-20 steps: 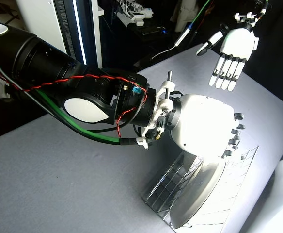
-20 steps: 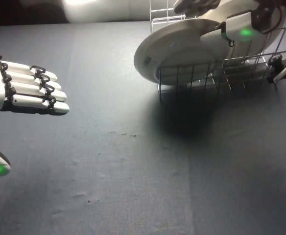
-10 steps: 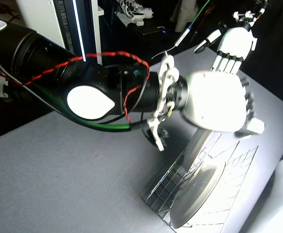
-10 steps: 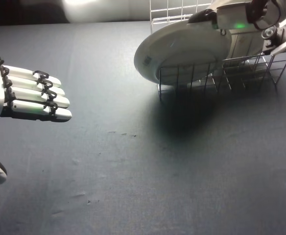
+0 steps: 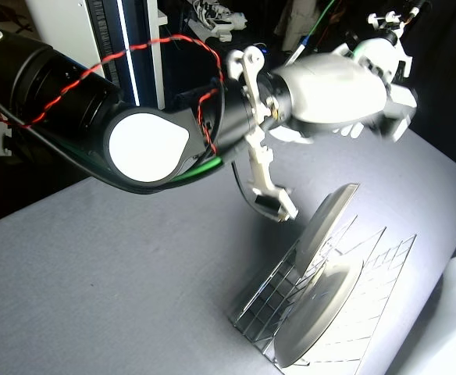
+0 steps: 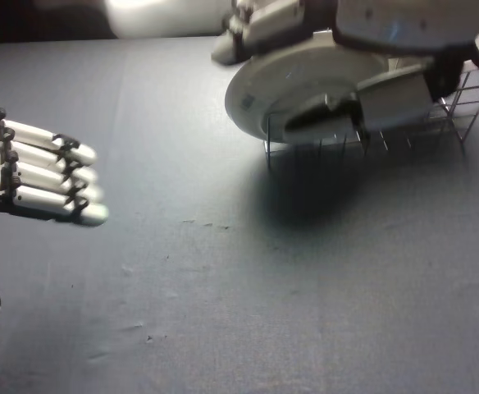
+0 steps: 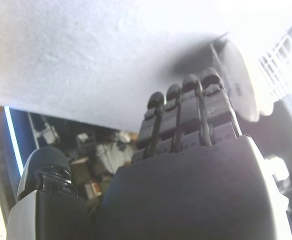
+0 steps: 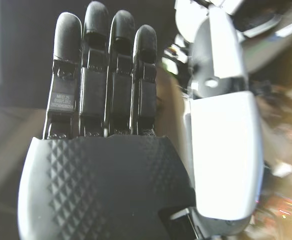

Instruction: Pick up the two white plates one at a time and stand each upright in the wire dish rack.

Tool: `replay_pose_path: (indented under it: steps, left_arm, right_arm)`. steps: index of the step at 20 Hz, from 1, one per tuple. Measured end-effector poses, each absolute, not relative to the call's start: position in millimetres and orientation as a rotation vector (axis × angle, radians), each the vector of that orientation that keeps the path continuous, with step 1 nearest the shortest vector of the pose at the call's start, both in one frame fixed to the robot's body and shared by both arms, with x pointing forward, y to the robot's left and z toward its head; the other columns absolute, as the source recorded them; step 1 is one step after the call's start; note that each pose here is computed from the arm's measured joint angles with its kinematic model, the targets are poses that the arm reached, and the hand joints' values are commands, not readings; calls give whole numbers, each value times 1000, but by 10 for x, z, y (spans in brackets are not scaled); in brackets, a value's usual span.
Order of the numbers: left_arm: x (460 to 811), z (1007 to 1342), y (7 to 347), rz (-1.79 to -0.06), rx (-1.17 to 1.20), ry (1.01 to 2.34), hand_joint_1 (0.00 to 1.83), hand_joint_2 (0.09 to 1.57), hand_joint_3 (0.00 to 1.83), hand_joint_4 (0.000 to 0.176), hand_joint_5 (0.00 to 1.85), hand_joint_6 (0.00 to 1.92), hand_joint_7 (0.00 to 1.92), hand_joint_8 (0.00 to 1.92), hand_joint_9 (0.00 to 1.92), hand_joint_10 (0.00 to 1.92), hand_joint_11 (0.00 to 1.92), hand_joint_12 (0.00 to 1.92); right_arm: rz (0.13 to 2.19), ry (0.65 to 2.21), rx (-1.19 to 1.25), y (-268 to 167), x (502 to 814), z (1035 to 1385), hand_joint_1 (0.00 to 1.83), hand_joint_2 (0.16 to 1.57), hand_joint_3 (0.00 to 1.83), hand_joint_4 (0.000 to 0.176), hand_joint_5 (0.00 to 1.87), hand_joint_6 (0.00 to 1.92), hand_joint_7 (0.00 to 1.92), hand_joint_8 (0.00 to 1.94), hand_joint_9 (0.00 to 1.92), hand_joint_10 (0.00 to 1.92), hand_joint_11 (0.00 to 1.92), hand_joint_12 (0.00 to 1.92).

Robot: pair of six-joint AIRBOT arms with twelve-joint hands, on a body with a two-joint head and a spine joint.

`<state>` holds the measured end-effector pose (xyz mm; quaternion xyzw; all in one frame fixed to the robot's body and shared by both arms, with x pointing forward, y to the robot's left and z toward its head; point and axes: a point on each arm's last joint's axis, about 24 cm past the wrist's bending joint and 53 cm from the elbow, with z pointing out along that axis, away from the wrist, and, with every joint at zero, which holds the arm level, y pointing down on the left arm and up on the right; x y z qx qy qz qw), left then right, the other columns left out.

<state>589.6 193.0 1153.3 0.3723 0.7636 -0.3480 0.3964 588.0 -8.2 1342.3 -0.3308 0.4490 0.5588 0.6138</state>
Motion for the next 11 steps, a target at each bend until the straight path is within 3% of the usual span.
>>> replay_pose_path:
  steps: [1, 2, 3, 4, 5, 6, 7, 8, 9, 10, 11]
  left_arm:
    - [5888, 11548, 1943, -881, 940, 1934, 105, 1216, 0, 0, 871, 1234, 940, 1346, 835, 1655, 680, 1835]
    - [5875, 11564, 1930, -882, 940, 1929, 130, 1222, 2, 0, 931, 1567, 953, 1684, 883, 1868, 776, 1904]
    - [5859, 11569, 1913, -886, 943, 1927, 182, 1239, 4, 0, 964, 1747, 923, 1845, 884, 1910, 756, 1918]
    - [5830, 11569, 1874, -890, 958, 1922, 347, 1224, 0, 0, 1283, 1886, 1277, 1906, 1258, 1919, 1111, 1920]
    - [5798, 11586, 1841, -891, 977, 1911, 560, 1197, 0, 0, 1445, 1914, 1472, 1918, 1472, 1921, 1361, 1921]
    - [5764, 11615, 1812, -896, 996, 1898, 683, 1217, 5, 0, 1572, 1920, 1630, 1920, 1624, 1921, 1530, 1921]
    - [5754, 11643, 1805, -900, 1000, 1889, 1056, 1270, 10, 80, 1502, 1921, 1607, 1921, 1653, 1921, 1650, 1921]
    - [5760, 11641, 1815, -895, 998, 1890, 1210, 1285, 11, 109, 1475, 1921, 1597, 1921, 1654, 1921, 1682, 1921]
    - [5758, 11634, 1822, -891, 1002, 1892, 1210, 1285, 11, 109, 1475, 1921, 1597, 1921, 1654, 1921, 1682, 1921]
    - [5758, 11630, 1835, -887, 1001, 1895, 1248, 1303, 17, 163, 1482, 1921, 1613, 1921, 1682, 1921, 1718, 1921]
    - [5757, 11633, 1837, -890, 998, 1896, 1106, 1327, 28, 175, 1395, 1921, 1591, 1921, 1671, 1921, 1709, 1921]
  right_arm:
    - [1290, 1014, -813, -67, 5781, 13398, 307, 1130, 3, 0, 1209, 202, 1301, 125, 1288, 199, 864, 1329]
    - [1295, 998, -842, -60, 5710, 13388, 284, 1144, 2, 0, 1236, 540, 1413, 313, 1352, 551, 1014, 1349]
    - [1302, 992, -849, -52, 5677, 13390, 192, 1159, 5, 0, 1293, 1195, 1479, 1192, 1443, 1400, 1223, 1807]
    - [1305, 986, -857, -53, 5650, 13393, 167, 1227, 21, 100, 1375, 1696, 1548, 1787, 1590, 1817, 1511, 1898]
    - [1303, 983, -865, -61, 5633, 13389, 150, 1298, 35, 161, 1408, 1876, 1592, 1910, 1661, 1900, 1631, 1916]
    - [1303, 982, -877, -62, 5606, 13371, 193, 1386, 26, 173, 1448, 1912, 1608, 1935, 1668, 1917, 1653, 1920]
    - [1307, 979, -883, -73, 5584, 13359, 577, 1420, 6, 175, 1456, 1919, 1596, 1940, 1660, 1920, 1669, 1921]
    - [1305, 977, -903, -78, 5540, 13329, 628, 1457, 13, 176, 1440, 1921, 1585, 1941, 1639, 1921, 1656, 1921]
    - [1308, 975, -907, -80, 5520, 13324, 628, 1457, 13, 176, 1440, 1921, 1585, 1941, 1639, 1921, 1656, 1921]
    - [1314, 975, -916, -72, 5484, 13303, 644, 1490, 19, 176, 1416, 1921, 1613, 1941, 1683, 1921, 1736, 1921]
    - [1313, 977, -923, -64, 5462, 13286, 721, 1511, 10, 176, 1369, 1921, 1631, 1941, 1742, 1921, 1832, 1921]
